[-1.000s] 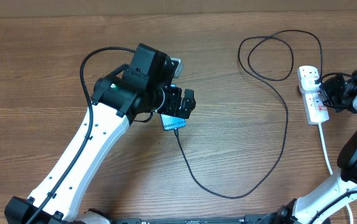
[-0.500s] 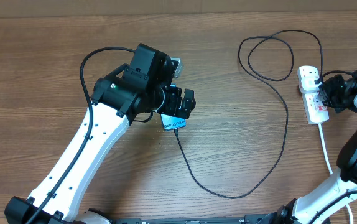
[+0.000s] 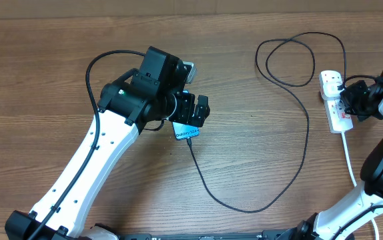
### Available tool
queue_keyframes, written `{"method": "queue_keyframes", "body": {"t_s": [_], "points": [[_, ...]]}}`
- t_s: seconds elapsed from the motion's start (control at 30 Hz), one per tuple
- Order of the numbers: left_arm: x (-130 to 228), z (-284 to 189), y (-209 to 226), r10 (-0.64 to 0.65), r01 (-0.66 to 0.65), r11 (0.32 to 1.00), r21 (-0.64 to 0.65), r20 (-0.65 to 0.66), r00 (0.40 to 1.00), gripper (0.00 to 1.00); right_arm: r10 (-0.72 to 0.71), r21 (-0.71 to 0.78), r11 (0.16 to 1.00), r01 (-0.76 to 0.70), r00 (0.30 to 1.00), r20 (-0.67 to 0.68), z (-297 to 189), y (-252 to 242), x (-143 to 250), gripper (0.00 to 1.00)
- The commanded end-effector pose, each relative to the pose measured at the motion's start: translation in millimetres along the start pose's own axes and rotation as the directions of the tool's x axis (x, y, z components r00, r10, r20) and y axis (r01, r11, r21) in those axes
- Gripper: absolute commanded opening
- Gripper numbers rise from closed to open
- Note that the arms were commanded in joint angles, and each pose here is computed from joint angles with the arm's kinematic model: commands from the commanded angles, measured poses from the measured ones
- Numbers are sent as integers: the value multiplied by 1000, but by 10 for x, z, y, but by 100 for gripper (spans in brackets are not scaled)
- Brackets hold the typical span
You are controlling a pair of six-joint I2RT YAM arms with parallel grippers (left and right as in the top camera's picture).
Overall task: Plug charger to phone and switch on socket
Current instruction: 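Position the right gripper tip over the power strip's orange switch, then press the orange switch down with the right gripper tip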
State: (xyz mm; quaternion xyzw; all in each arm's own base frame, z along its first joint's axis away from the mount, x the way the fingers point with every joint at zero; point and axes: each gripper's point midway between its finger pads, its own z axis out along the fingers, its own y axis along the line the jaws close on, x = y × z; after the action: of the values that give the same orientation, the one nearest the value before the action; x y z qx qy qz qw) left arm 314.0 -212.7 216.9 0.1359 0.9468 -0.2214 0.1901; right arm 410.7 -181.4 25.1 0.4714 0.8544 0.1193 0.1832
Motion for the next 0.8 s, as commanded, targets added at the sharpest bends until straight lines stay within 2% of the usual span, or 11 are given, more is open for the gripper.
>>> {"method": "queue_keyframes", "body": {"t_s": [0.0, 0.2, 0.4, 0.77], "points": [[-62, -76, -45, 23, -23, 1000, -2, 31, 999, 100, -34, -35, 999, 30, 991, -126, 170, 166, 423, 4], [-57, -76, -44, 23, -23, 1000, -2, 29, 999, 100, -23, 20, 999, 26, 994, -105, 168, 53, 378, 4], [-56, -76, -44, 23, -22, 1000, -2, 29, 999, 100, 93, 101, 991, -86, 994, -63, 23, -185, 223, 4], [-57, -76, -44, 23, -23, 1000, -2, 29, 999, 100, 118, 122, 983, -137, 982, 146, -825, -251, -260, 4]]}}
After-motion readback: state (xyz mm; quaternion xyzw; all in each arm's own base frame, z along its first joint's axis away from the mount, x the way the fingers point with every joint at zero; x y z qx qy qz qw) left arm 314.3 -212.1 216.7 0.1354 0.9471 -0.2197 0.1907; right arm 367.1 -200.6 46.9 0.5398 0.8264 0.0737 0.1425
